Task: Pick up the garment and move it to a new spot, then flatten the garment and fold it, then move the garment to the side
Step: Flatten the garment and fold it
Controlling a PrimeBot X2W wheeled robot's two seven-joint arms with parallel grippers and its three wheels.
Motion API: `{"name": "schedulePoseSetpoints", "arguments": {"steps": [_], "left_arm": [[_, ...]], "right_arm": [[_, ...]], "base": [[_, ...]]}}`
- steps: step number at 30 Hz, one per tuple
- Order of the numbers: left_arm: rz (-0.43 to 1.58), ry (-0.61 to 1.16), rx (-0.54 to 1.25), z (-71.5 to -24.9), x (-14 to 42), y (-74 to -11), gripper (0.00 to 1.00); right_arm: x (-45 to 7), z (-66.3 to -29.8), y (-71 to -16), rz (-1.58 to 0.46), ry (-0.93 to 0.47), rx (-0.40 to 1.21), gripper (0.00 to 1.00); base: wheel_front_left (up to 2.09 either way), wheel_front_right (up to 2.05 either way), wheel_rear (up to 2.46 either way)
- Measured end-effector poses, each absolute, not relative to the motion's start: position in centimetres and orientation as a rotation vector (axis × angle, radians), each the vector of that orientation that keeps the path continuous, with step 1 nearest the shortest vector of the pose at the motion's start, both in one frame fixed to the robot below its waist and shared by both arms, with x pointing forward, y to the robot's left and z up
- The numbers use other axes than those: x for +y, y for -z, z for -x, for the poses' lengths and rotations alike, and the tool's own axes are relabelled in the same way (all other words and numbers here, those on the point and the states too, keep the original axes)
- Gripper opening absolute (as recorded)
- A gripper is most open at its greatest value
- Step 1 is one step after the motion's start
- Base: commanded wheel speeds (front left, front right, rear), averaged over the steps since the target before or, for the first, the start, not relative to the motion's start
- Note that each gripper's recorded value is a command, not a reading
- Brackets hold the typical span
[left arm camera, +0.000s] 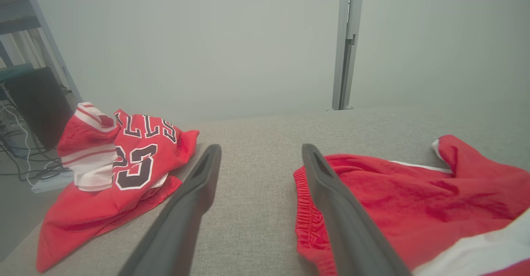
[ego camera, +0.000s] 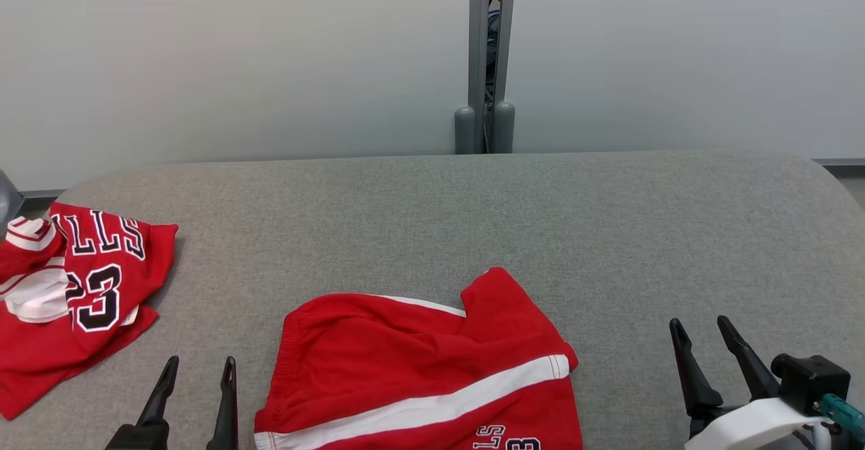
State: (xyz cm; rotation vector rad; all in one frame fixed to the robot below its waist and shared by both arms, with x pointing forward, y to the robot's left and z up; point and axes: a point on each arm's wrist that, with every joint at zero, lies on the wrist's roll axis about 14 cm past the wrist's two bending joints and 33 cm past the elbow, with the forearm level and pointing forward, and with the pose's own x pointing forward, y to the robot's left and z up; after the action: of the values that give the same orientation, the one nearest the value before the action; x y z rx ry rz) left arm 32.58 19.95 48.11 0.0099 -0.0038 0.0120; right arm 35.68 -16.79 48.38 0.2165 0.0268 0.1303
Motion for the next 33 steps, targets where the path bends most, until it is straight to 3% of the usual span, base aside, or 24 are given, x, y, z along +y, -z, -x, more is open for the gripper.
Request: {"name": "schedulePoseSetpoints", "arguments": {"steps": [33], "left_arm": [[0.026, 0.040, -0.006, -32.4, 18.9, -48.4, 1.00]], "right_arm": [[-14.3, -35.7, -48.3, -0.219, -0.189, 0.071, 1.00]], "base": [[0.00, 0.00, 0.00]]}}
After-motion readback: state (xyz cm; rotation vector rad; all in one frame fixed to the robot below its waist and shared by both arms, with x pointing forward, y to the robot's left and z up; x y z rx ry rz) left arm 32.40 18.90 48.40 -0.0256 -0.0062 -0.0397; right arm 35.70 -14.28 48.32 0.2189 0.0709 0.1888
